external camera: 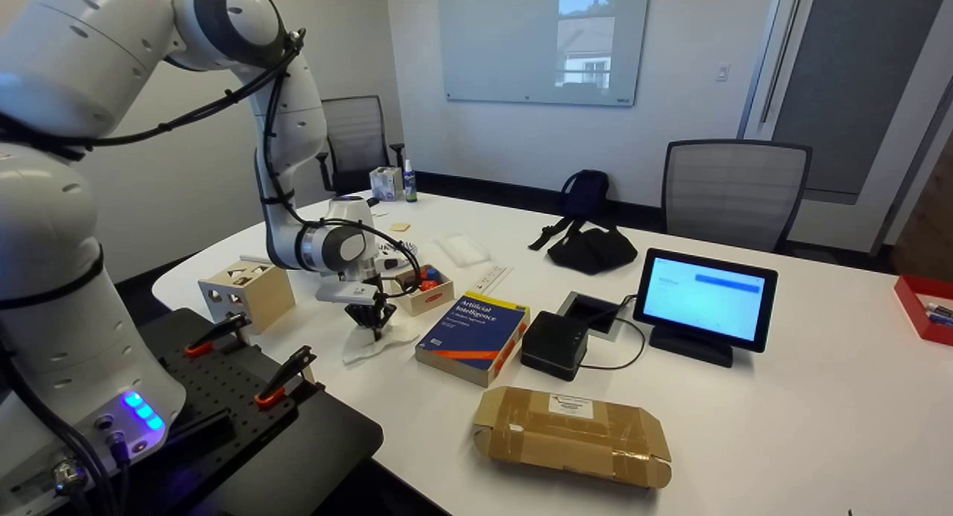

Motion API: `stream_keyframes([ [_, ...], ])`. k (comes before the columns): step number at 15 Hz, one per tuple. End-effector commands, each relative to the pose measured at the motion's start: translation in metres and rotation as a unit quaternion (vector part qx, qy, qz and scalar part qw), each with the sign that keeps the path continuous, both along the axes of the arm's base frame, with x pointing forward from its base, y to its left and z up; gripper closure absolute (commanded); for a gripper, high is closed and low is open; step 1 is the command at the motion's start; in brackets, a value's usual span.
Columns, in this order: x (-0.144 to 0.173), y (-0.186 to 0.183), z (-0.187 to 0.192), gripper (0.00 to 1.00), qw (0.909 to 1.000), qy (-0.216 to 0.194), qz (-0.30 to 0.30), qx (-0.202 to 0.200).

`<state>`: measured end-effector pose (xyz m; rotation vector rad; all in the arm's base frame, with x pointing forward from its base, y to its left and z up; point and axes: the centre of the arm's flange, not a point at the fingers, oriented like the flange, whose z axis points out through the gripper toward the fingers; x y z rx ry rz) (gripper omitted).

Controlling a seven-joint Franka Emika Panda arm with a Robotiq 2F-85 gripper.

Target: Use the white napkin to wipe the tabletop.

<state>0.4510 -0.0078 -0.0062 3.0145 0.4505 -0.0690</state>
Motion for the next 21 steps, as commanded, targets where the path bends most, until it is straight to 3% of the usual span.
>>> stream_keyframes([
  [1, -0.028, 0.019, 0.013, 0.99, 0.9982, 0.039, 0.012, 0.043],
  [6, -0.040, 0.067, 0.007, 0.99, 0.9913, 0.033, 0.057, 0.114],
  [10, -0.031, 0.095, 0.003, 0.99, 0.9869, 0.023, 0.083, 0.136],
  [15, -0.023, 0.085, 0.014, 0.99, 0.9920, -0.001, 0.072, 0.104],
  [21, -0.030, 0.017, 0.023, 0.99, 0.9982, -0.038, 0.009, 0.046],
])
